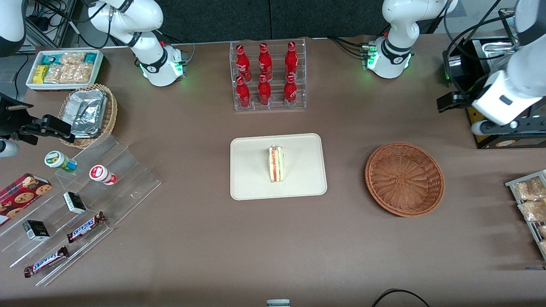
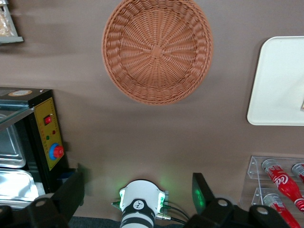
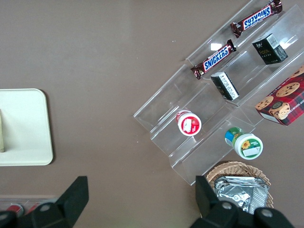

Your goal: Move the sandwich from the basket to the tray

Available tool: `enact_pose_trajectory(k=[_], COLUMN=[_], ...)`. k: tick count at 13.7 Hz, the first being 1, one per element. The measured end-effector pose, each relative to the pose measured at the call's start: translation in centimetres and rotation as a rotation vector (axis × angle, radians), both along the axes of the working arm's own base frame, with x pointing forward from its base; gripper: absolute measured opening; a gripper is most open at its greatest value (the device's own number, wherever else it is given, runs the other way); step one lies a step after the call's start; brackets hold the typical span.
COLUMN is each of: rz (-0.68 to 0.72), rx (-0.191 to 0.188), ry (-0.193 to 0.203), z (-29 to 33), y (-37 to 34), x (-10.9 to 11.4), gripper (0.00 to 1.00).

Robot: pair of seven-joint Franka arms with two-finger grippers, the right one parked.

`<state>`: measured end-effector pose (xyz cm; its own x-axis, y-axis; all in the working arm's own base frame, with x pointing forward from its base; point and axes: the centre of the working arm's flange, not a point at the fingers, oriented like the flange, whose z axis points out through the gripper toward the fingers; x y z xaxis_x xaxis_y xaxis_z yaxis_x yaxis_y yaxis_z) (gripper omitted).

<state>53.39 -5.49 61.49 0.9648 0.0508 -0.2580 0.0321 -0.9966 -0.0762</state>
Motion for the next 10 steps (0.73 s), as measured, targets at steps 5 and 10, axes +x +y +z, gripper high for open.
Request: enact_pose_trajectory(k=[5, 10], rz=[-0.004, 0.006], rx=[-0.017, -0.032], ry=[0.01, 0.001], z=[0.4, 1.2], y=[2.4, 4.8], x=[-1.6, -2.7], gripper=[1.0, 1.0])
